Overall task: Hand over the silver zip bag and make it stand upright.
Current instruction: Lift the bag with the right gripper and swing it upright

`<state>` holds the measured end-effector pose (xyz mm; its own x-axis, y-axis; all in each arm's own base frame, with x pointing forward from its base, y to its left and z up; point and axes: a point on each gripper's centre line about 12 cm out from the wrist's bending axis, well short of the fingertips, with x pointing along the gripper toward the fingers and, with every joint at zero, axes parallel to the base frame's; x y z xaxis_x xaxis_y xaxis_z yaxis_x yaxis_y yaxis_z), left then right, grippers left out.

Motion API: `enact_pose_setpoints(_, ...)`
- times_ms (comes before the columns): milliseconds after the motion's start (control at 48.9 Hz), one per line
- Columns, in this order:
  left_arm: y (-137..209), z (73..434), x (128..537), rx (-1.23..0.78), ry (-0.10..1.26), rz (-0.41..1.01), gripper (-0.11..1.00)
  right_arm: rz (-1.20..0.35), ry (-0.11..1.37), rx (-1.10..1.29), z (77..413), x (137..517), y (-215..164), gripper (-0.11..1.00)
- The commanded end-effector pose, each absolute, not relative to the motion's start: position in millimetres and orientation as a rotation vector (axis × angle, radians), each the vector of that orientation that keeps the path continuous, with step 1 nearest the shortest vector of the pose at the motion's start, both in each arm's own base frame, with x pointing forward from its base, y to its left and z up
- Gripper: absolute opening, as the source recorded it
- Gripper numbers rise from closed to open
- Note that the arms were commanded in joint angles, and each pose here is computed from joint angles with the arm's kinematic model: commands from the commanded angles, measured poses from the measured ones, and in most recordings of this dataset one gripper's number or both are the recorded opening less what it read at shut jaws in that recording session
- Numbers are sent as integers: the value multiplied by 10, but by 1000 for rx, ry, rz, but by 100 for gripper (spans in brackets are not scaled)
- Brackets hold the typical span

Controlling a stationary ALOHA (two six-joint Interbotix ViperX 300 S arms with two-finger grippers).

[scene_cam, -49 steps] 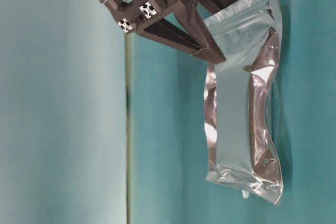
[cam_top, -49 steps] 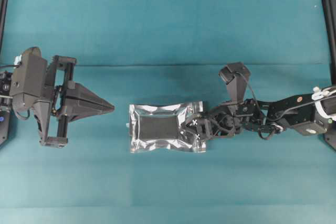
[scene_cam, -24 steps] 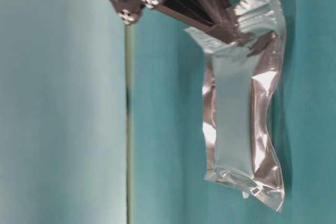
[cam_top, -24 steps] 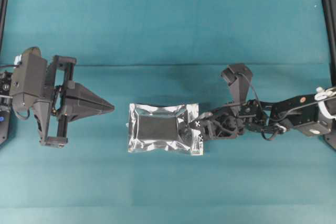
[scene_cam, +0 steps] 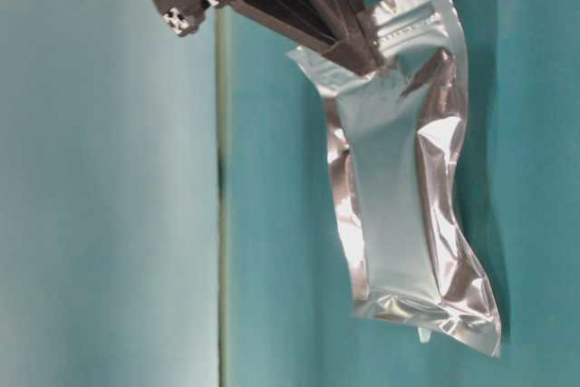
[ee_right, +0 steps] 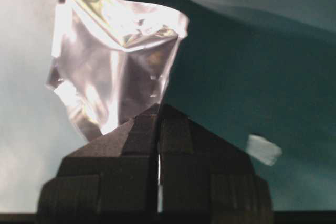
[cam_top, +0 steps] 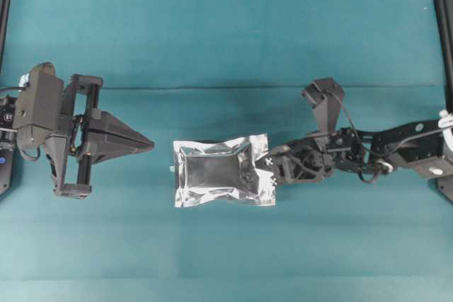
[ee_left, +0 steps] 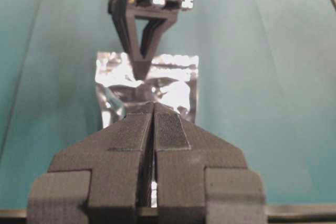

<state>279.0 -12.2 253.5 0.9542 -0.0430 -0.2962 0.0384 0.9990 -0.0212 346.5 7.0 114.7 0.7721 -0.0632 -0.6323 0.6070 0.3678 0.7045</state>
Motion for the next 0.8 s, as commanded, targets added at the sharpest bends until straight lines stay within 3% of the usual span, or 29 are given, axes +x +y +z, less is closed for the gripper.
enact_pose_setpoints(0, -119, 2601, 2805, -11, 280, -41, -8, -393, 572, 1066, 1435, 3594, 55, -3)
enact_pose_setpoints(245, -79, 2571, 2772, -12, 286, -27, -8, -306, 877, 839, 1874, 3683, 7, -3)
enact_pose_setpoints(777, -62, 2576, 2756, -14, 281, -21, -8, -290, 995, 622, 2545, 3822, -173, -3)
